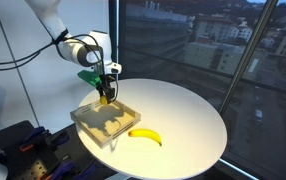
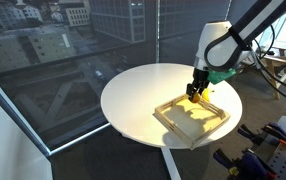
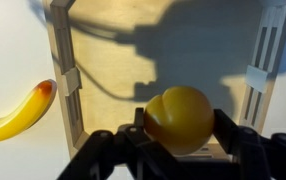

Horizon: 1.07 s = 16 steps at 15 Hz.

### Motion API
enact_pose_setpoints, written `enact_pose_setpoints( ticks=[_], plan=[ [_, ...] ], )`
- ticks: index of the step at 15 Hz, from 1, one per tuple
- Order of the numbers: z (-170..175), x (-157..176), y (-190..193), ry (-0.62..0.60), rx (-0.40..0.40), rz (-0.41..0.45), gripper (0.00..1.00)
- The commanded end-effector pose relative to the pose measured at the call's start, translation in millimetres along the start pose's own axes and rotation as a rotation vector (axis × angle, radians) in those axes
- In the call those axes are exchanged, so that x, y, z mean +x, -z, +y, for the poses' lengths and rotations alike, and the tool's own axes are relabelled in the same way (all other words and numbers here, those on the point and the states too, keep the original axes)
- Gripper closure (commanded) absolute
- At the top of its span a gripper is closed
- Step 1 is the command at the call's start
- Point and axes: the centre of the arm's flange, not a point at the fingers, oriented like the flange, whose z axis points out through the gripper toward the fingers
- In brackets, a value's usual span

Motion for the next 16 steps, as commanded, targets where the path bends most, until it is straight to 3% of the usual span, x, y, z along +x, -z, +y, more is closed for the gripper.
enact_pose_setpoints(
  ticks=[1,16],
  plan=[
    [-1.0,10.4,-12.4,0.007,0.009,0.001,0.57],
    [8.9,6.7,-52.7,-0.011,-0.005,-0.054,0.57]
  ],
)
